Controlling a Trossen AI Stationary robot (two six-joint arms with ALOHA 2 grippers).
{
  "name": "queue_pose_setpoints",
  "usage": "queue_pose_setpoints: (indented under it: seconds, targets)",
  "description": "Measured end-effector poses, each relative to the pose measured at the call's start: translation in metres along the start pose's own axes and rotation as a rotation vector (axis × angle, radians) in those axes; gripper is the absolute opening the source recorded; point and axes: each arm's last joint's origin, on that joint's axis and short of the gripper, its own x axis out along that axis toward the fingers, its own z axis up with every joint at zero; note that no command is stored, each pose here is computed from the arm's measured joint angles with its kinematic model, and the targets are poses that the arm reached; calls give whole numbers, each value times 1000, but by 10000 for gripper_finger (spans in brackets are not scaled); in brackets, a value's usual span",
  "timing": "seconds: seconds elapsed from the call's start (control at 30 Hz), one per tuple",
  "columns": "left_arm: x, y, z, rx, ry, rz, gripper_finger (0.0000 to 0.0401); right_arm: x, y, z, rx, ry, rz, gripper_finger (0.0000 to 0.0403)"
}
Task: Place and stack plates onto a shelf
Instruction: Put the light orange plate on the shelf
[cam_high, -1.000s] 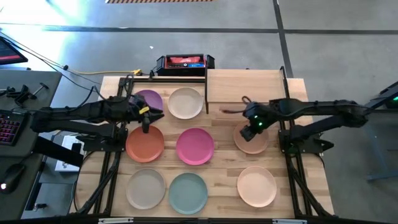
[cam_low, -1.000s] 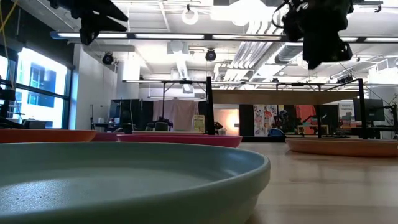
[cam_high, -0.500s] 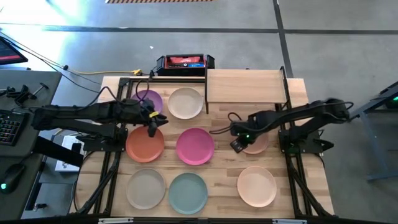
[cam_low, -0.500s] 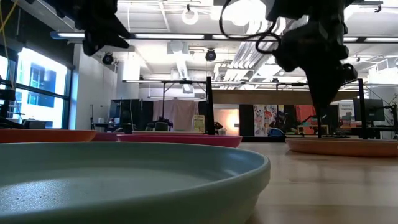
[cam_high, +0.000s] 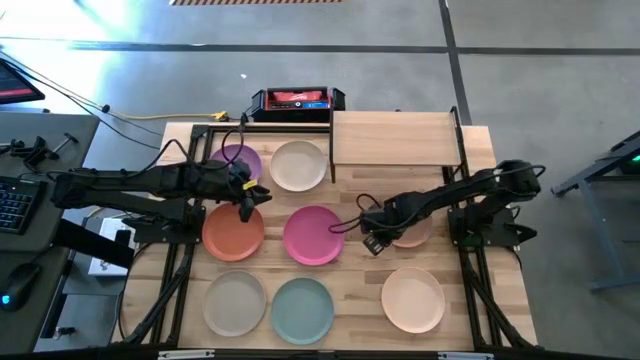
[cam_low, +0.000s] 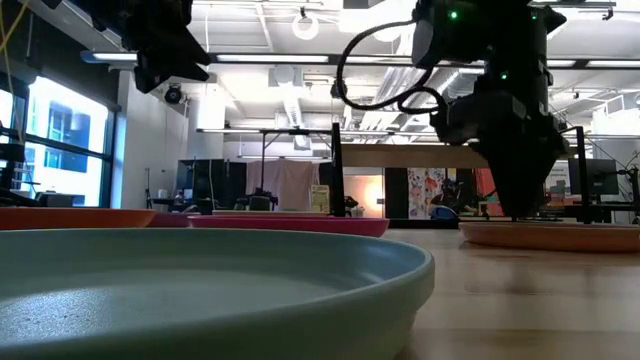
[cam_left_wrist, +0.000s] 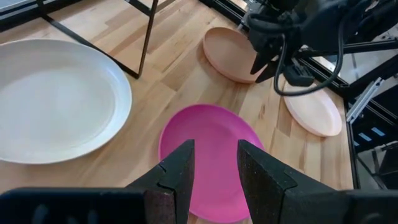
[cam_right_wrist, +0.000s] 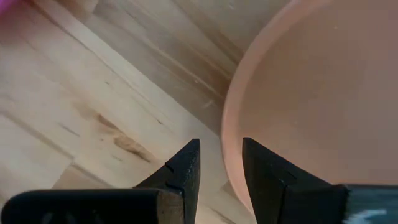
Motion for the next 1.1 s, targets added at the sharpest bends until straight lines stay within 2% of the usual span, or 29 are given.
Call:
queue_pose_setpoints:
  seconds: [0.23,0.8,0.9,1.03,1.1]
  targets:
    - [0,0,0,0,0,0,110,11,2,0,18,-8,-53,99]
    - [0,1,-1,28,12,7,110,27,7,1,53,-2,-83,96]
    - [0,1,-1,28,13,8,110,27,7,0,65,4,-79,74]
    - [0,1,-1,28,13,8,110,26,7,0,72,16,-71,16]
    - [0,1,-1,28,13,8,110,26,7,0,73,19,-68,8]
